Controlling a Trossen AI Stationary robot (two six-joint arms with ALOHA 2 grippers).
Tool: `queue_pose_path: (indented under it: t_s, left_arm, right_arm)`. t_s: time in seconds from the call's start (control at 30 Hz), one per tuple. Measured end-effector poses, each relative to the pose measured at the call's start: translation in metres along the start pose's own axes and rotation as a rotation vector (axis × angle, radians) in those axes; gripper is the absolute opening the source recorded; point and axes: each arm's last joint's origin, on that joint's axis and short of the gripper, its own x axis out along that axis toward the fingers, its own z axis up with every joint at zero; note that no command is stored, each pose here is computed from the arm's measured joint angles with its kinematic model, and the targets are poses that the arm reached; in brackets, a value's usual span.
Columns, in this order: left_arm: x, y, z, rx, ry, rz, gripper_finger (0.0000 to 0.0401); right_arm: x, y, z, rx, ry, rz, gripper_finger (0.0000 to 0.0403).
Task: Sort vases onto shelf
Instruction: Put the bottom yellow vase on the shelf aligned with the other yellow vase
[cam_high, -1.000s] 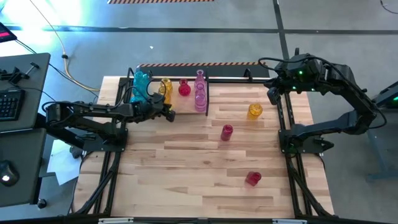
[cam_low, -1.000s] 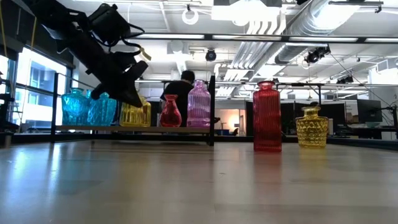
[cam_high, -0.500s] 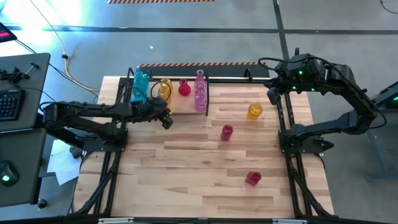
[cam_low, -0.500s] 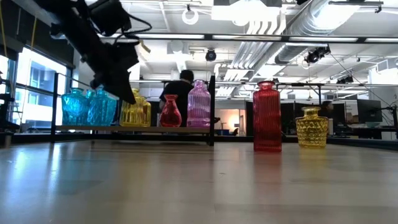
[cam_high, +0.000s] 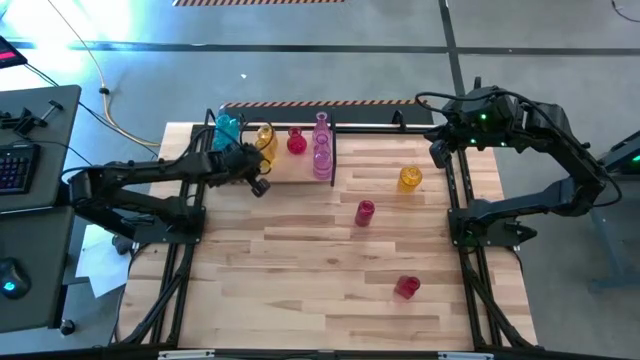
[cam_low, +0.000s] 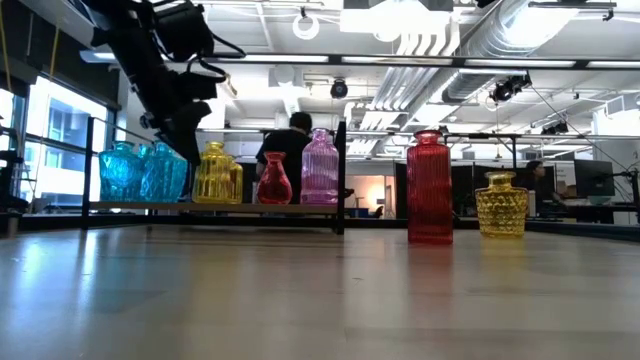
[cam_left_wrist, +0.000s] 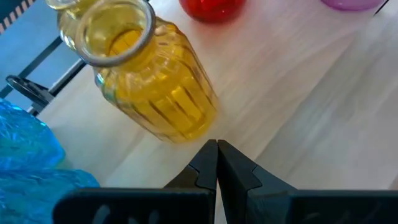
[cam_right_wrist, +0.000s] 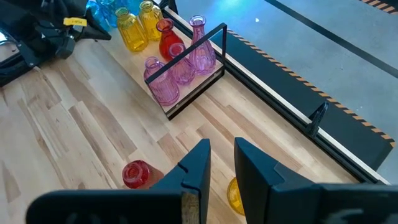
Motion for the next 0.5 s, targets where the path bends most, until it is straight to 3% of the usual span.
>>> queue_pose_path:
  t_s: [0.5]
  left_arm:
    - [0.0038,0.0084,0.0071,-0.008,-0.048,0.033,0.0000]
  right_arm:
    - [0.0000,0.0000,0.0000,0.000,0.000,0.000,0.0055]
